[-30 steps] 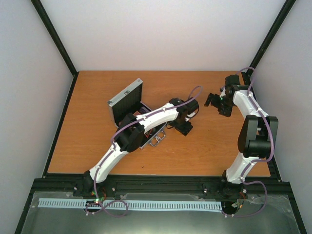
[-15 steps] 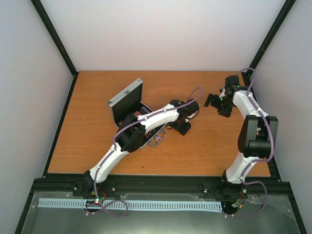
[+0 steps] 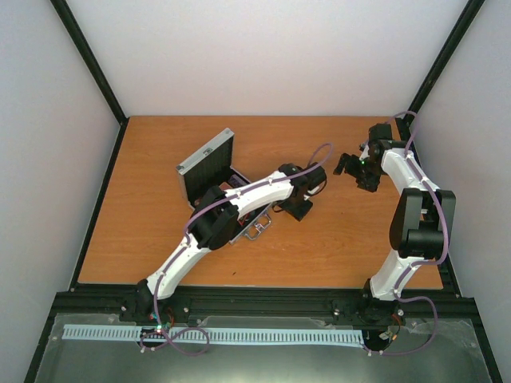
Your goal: Pack up texas hold em set
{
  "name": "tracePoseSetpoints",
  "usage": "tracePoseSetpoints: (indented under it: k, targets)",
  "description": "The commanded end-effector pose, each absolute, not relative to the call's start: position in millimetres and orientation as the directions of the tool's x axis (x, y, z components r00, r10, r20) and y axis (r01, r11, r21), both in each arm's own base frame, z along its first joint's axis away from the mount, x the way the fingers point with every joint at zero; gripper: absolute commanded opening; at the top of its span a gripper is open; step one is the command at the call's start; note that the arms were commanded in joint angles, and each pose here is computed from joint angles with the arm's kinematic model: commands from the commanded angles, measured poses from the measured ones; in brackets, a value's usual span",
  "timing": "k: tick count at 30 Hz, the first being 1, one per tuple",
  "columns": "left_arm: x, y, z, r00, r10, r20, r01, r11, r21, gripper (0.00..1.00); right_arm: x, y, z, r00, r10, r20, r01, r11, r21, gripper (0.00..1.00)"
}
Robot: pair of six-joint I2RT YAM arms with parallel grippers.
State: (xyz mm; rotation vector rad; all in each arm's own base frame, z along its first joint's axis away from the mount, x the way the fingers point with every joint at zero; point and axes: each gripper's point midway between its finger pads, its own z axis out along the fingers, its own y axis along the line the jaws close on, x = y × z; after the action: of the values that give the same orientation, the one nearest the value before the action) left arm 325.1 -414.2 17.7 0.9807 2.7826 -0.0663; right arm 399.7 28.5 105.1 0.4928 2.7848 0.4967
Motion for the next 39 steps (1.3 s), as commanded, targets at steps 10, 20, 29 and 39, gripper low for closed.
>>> tracePoseSetpoints:
  k: [10,20,29,39]
  targets:
    - [328.6,-388.7,43.7,-0.746,0.64,-0.181,0.624,0.768,0.145,0.42,399.2,26.5,106.1,-0.898,0.388,-0.205,0.289,0.874,0.39,1.0]
    - [331.7,-383.7,88.7,-0.737,0.628,-0.249,0.61,0.777,0.156,0.42,397.3,27.3,105.6,-0.898,0.39,-0.202,0.29,0.872,0.395,1.0]
    - [331.2,-370.2,109.1,-0.74,0.617,-0.267,0.586,0.787,0.194,0.42,397.2,30.4,106.5,-0.899,0.39,-0.198,0.284,0.866,0.411,1.0]
    - [334.3,-331.5,119.7,-0.777,0.564,-0.28,0.51,0.825,0.244,0.42,393.4,32.8,104.8,-0.902,0.389,-0.189,0.284,0.861,0.422,1.0]
